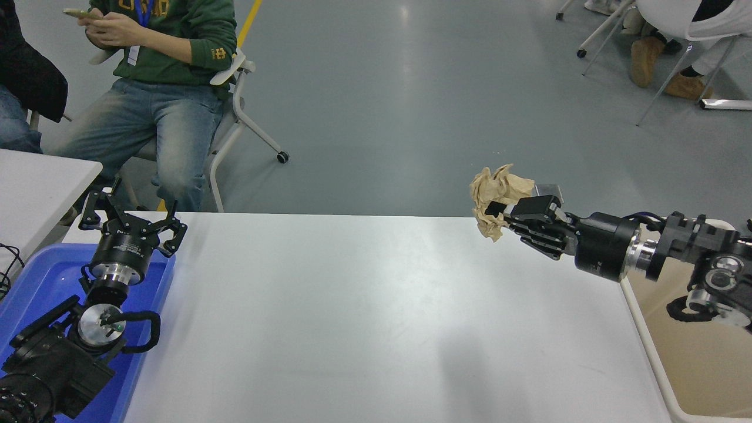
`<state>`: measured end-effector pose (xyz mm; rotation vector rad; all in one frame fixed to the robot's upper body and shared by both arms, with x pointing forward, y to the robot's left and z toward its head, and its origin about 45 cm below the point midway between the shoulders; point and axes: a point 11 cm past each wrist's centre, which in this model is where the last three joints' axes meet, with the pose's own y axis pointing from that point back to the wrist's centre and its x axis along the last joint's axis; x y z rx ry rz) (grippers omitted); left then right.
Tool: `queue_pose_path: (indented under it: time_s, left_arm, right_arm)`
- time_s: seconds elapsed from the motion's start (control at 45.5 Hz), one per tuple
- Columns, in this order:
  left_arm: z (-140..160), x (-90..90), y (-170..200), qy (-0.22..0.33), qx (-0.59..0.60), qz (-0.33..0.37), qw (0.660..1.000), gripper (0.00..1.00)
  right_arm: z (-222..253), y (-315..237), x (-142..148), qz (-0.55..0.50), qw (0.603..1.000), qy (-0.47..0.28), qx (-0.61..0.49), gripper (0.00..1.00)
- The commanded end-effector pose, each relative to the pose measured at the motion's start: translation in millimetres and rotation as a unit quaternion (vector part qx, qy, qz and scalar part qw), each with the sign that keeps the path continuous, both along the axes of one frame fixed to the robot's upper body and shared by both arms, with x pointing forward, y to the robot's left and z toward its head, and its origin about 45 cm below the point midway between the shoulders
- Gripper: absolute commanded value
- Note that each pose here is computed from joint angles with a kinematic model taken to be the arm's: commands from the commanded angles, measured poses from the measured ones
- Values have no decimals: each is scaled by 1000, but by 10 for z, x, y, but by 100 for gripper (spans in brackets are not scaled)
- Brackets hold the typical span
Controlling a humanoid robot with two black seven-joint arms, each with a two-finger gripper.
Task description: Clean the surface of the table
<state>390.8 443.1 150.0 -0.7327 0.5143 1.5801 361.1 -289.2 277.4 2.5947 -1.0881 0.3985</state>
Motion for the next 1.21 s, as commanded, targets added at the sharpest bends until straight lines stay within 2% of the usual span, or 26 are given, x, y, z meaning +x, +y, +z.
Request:
queue_pose_path:
  time_s: [0.0, 0.505, 0.813, 1.187]
  left_arm:
    - [-2, -2, 0, 0, 0, 0, 1000, 100]
    - [-2, -2, 0, 0, 0, 0, 1000, 100]
    - [4, 4, -1, 0, 0, 0, 1000, 100]
    - [4, 4, -1, 0, 0, 0, 1000, 100]
  right_arm:
    - [10, -485, 93, -76, 997, 1, 32, 0]
    - [-268, -1560, 161, -251, 961, 21, 110, 0]
    - [-520, -2191, -11, -352, 927, 35, 122, 0]
    - [-1007, -2887, -385, -489, 862, 69, 117, 0]
